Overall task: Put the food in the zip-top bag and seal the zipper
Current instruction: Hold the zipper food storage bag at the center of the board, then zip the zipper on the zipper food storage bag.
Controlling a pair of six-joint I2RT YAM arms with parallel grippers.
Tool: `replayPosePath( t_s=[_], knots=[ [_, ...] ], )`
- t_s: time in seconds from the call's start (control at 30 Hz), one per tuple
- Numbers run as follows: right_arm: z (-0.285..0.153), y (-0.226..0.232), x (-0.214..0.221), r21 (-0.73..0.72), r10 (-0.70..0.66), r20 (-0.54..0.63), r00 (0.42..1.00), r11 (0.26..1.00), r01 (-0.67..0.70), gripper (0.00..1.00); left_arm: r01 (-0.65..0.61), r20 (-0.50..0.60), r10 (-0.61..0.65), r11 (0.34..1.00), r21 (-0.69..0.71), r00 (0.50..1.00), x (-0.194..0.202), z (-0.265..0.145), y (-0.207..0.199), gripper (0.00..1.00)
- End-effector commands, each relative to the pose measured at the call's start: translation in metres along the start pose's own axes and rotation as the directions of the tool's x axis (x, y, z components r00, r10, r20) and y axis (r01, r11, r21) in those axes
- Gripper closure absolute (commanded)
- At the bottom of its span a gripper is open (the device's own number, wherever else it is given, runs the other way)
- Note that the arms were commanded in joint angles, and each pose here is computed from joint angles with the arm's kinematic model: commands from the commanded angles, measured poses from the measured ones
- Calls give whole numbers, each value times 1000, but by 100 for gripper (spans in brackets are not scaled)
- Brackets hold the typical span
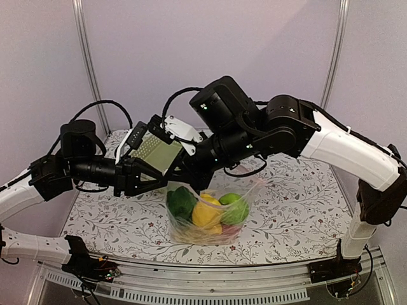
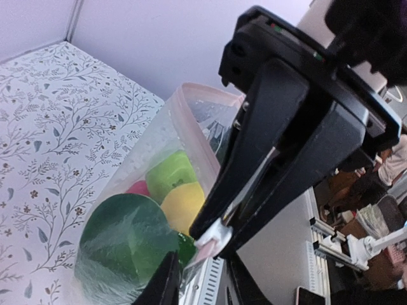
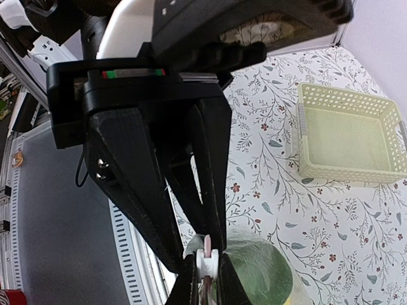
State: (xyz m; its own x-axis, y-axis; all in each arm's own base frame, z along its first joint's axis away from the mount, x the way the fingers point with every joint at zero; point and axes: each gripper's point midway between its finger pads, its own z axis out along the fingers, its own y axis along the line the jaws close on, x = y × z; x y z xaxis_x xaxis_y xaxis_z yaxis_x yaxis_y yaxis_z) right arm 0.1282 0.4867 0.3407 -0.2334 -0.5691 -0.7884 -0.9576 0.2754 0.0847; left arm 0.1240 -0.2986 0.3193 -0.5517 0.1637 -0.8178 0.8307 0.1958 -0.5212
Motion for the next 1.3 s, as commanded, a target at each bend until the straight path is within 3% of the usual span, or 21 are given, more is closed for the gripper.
replayPosePath(
  t_s=[0.0, 0.23, 0.77, 1.27],
  knots=[
    [-20, 5, -16, -49, 28, 71, 997, 999, -24, 100, -37, 31, 35, 998, 41, 999, -6, -2, -11, 81],
    [-20, 3, -16, -59, 53, 74, 996, 997, -49, 100, -24, 13, 23, 998, 58, 1000, -4, 2, -11, 100],
    [-39, -1, -13, -100, 81, 94, 992, 992, -72, 100, -36, 38, 36, 999, 17, 999, -6, -4, -7, 100],
    [-48, -11, 18, -41, 59, -6, 998, 997, -59, 100, -18, 139, 31, 996, -92, 990, -19, -18, 6, 100]
  ],
)
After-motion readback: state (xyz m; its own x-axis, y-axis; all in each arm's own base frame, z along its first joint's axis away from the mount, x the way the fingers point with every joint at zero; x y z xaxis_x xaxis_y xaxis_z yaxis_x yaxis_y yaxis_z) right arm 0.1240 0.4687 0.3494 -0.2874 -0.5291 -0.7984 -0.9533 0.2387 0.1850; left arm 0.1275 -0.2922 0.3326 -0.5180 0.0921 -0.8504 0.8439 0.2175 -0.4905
